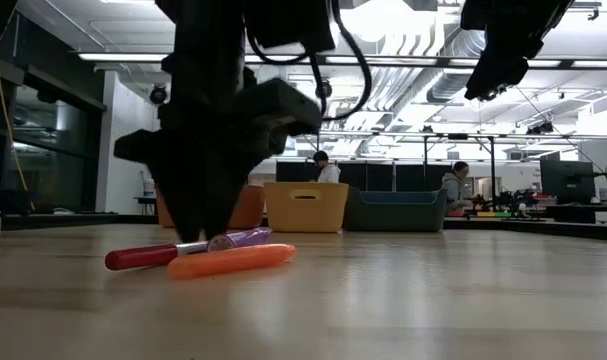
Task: Pick & Place Markers
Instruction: Put the red marker into the orange bin
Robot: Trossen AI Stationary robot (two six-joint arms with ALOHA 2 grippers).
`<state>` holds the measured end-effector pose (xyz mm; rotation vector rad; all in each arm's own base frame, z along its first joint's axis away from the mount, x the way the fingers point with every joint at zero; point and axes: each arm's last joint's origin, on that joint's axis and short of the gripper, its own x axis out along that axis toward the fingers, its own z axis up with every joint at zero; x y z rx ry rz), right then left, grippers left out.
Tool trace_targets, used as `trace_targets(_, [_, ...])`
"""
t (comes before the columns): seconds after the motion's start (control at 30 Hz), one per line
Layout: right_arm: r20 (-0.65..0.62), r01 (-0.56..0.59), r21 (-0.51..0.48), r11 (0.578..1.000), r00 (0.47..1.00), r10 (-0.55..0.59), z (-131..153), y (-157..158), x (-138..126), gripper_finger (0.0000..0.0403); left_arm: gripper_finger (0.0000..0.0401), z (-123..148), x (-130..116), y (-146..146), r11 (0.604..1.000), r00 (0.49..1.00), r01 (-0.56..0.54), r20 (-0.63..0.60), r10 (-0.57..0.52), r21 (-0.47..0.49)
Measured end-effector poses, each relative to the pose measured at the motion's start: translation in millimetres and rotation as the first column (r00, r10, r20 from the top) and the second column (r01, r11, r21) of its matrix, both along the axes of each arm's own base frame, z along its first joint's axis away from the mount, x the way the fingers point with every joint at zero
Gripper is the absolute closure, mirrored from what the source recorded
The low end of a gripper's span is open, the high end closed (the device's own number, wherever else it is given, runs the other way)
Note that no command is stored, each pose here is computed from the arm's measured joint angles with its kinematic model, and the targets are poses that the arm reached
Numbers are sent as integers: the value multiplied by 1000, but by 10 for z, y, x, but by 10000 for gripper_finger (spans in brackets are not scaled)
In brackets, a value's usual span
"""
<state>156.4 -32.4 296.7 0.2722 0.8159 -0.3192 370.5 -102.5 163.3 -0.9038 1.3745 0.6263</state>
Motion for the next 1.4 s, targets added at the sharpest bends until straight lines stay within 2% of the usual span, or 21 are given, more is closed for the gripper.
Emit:
trace_targets(0.37, [-4, -11, -9, 1000, 1000, 11, 0, 1, -2, 269, 284, -150, 20, -38, 1000, 999, 8, -47, -9, -8])
trace_targets(0.53, [-4, -12, -10, 1000, 1000, 12, 0, 0, -2, 269, 288, -163, -3, -83, 999, 999, 4, -48, -2, 33])
trace_targets(0.87, [-5, -17, -14, 1000, 1000, 17, 0, 0, -2, 269, 384, -176, -34, -91, 997, 995, 63, -74, -60, 39])
trace_targets(1.07, [-5, -17, -14, 1000, 1000, 17, -1, 0, -2, 269, 383, -262, -126, -48, 992, 985, 113, -134, -105, 56])
trace_targets(1.23, [-6, -17, -14, 1000, 1000, 17, -1, 0, -3, 269, 383, -395, -202, 58, 991, 982, 130, -143, -127, 16])
trace_targets(1.4, [-6, -17, -14, 1000, 1000, 17, -1, 1, -2, 269, 383, -413, -180, 191, 986, 977, 165, -136, -165, -9])
